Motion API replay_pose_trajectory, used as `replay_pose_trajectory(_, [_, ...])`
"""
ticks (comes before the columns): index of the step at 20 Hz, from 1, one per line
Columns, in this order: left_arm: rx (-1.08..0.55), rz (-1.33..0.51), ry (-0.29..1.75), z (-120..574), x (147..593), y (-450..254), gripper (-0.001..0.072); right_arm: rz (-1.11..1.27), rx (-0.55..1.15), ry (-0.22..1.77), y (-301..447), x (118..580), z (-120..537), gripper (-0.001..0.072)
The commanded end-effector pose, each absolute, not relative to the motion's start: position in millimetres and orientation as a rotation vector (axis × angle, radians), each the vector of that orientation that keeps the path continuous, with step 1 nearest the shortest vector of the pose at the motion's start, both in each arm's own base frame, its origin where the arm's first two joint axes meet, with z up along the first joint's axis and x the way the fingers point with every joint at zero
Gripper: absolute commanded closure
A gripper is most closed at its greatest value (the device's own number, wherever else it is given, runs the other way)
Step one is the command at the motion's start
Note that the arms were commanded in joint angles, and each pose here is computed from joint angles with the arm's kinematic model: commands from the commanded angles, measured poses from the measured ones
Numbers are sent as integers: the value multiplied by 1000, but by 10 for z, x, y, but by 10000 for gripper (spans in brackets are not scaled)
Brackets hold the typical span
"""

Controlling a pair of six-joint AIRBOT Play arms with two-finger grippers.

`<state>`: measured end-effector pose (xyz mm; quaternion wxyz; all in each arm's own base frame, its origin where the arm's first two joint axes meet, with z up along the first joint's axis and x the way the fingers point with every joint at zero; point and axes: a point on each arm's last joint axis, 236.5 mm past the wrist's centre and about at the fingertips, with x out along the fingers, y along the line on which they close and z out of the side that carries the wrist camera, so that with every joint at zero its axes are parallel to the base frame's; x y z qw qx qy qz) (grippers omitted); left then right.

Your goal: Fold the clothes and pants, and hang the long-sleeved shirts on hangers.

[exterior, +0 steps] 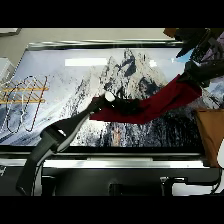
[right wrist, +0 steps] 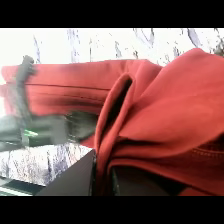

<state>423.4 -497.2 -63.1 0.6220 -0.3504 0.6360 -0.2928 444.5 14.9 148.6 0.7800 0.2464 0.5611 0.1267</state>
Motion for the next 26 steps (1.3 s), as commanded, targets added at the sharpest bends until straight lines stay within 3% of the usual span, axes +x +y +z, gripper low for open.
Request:
replay_pose_trajectory(1, [-631, -651, 1405, -238, 4544, -4222, 696, 353, 491, 1225, 494, 4426, 1511, 679])
replay_pose_trajectory(6, [-460, -454, 1177, 974, 5036, -2494, 694, 511, 407, 1237, 1626, 4334, 1558, 679])
replay_pose_trajectory(12, [-424, -232, 1000, 2054, 4788, -906, 693, 587, 328, 1257, 2703, 4305, 1166, 679])
replay_pose_trajectory(19, [-442, -137, 950, 2302, 4616, -289, 693, 559, 344, 1372, 3061, 4496, 217, 679])
replay_pose_trajectory(24, [-451, -131, 1006, 2083, 4594, -293, 693, 543, 382, 1379, 3118, 4576, 43, 677])
replay_pose_trajectory(26, [-456, -128, 1025, 2006, 4587, -294, 693, 575, 426, 1390, 3208, 4532, 107, 608])
